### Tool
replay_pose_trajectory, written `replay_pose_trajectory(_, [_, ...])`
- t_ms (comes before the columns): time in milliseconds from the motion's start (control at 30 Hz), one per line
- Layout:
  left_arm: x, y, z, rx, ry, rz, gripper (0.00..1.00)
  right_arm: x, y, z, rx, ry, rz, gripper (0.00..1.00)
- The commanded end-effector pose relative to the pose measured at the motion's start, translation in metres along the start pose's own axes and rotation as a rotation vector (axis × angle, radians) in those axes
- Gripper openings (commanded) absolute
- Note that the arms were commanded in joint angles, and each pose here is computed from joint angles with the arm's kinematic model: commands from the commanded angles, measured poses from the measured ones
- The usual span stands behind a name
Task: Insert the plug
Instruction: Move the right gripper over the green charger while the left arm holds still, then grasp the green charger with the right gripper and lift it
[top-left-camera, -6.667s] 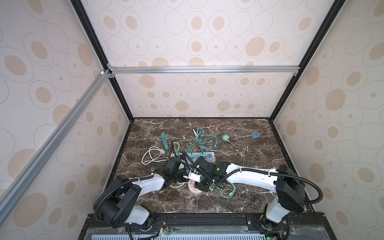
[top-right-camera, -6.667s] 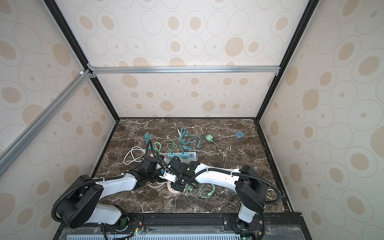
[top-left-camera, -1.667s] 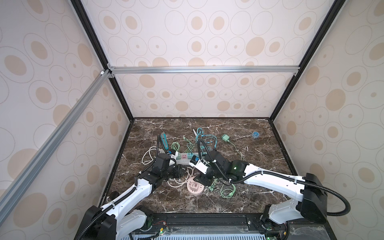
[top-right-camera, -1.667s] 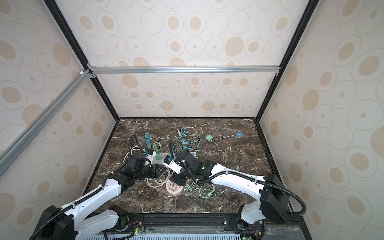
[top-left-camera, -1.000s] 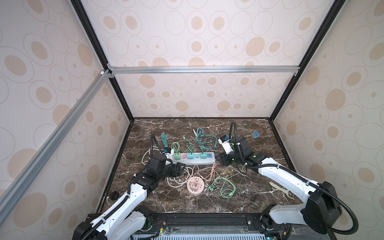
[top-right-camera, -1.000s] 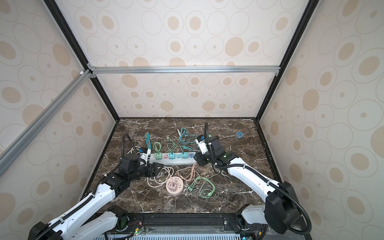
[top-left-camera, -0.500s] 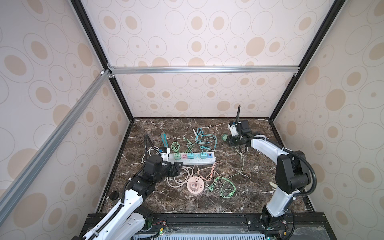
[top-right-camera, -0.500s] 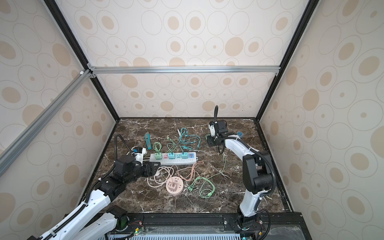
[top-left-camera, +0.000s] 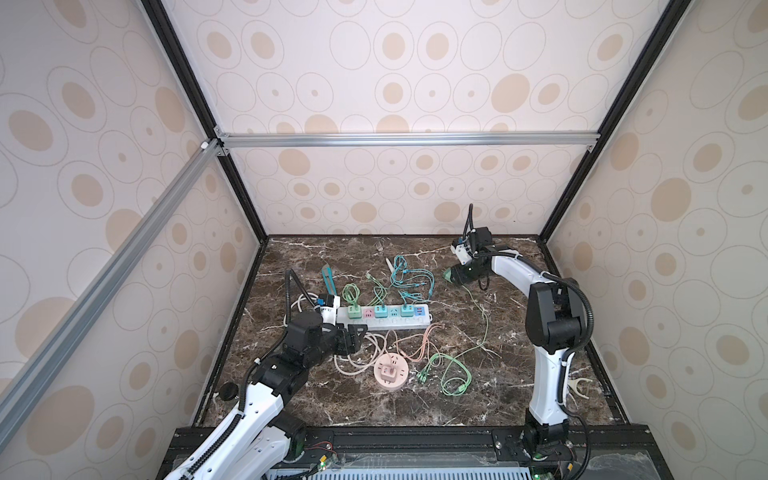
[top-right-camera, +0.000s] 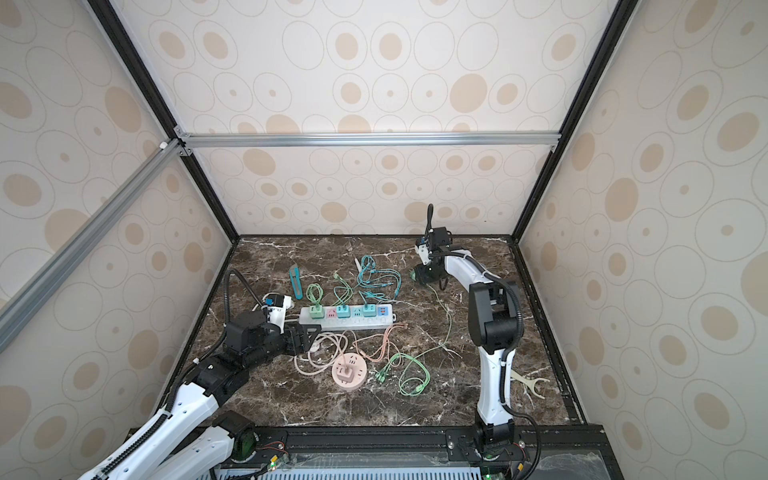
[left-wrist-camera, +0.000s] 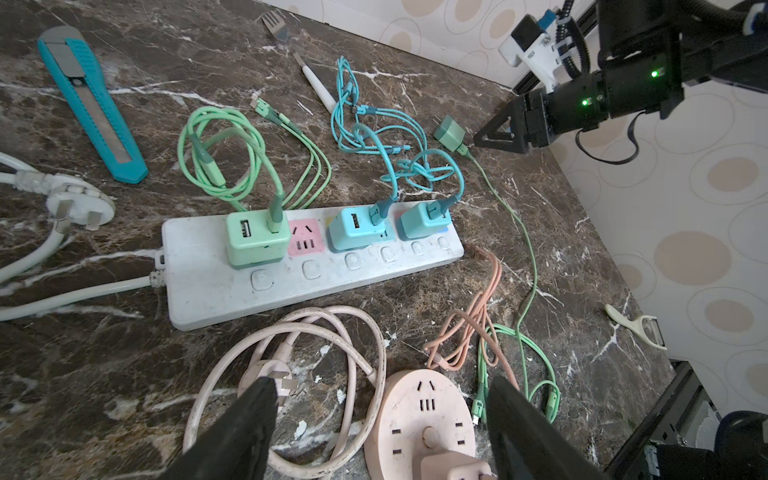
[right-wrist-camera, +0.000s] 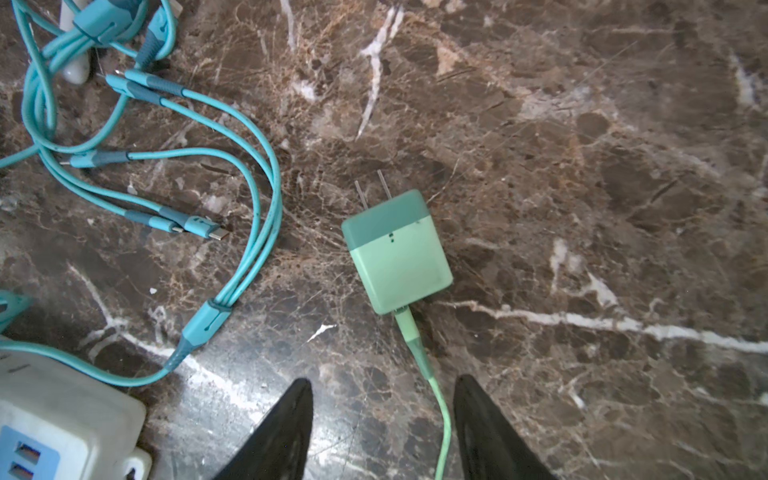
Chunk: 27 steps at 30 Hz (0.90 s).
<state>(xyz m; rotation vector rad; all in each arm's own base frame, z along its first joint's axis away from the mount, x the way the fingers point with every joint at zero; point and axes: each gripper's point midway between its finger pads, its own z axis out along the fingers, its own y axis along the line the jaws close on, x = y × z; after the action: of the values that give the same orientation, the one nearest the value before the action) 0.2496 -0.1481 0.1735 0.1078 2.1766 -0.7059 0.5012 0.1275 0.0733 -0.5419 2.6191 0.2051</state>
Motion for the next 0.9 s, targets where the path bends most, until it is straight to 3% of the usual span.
replay_pose_trajectory(0, [-0.012,-0.009,-0.006,0.030,-0.029,0.032,0.80,0.004,-0.001,0.008,-0.017,0.047,-0.052,0.60])
replay_pose_trajectory(433, [-0.015,-0.013,-0.012,0.044,-0.044,0.047,0.80,-0.006,-0.013,0.043,-0.013,0.100,-0.123,0.66])
replay_pose_trajectory(867, [-0.019,-0.015,-0.009,0.055,-0.050,0.052,0.80,-0.001,-0.010,0.058,-0.043,0.114,-0.129,0.61])
